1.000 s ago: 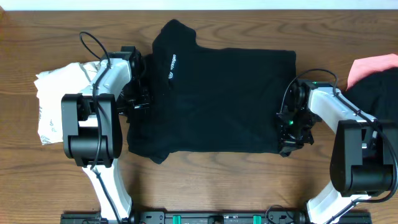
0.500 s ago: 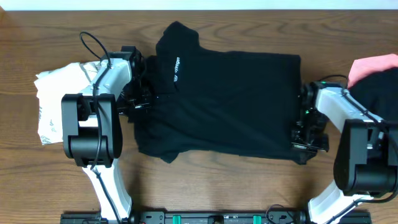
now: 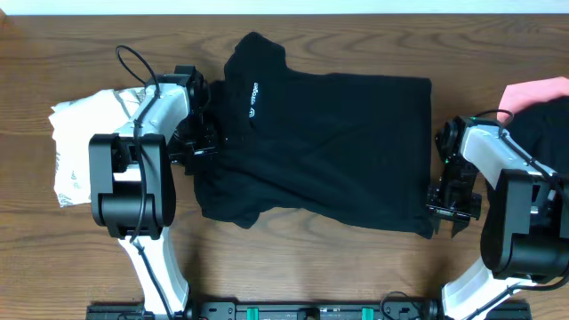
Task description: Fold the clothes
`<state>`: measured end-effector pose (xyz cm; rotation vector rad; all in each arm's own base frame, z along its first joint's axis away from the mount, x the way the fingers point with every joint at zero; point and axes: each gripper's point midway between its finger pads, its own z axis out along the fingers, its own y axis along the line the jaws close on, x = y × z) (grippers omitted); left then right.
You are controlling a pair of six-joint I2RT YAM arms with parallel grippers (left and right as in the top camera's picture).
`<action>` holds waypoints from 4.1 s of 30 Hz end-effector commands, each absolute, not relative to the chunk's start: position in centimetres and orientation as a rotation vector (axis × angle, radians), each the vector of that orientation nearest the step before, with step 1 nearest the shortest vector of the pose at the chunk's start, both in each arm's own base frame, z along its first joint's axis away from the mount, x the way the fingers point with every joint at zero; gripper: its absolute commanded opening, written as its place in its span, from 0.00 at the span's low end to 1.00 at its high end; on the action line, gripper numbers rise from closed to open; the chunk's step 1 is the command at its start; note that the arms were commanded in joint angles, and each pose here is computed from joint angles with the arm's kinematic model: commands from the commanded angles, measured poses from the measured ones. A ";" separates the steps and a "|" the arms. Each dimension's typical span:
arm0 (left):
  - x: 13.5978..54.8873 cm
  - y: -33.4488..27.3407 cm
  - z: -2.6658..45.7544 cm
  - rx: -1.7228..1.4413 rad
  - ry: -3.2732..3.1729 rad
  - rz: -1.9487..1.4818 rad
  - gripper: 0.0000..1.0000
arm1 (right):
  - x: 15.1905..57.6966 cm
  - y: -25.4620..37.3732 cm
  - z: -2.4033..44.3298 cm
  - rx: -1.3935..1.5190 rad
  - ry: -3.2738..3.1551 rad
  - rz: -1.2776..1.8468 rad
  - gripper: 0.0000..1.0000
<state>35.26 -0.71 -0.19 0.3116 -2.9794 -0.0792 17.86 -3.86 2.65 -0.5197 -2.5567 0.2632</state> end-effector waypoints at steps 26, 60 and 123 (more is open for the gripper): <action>34.0 -0.7 -1.6 0.294 -2.929 -0.097 0.68 | 37.6 -0.9 0.4 -0.303 -3.382 -0.385 0.53; 34.8 -0.8 -1.8 0.298 -2.960 -0.091 0.69 | 37.7 -0.2 6.6 -0.254 -3.245 -0.960 0.54; 34.7 -0.8 -1.8 0.297 -2.959 -0.091 0.69 | 36.1 -0.2 0.4 -0.532 -3.221 -0.507 0.27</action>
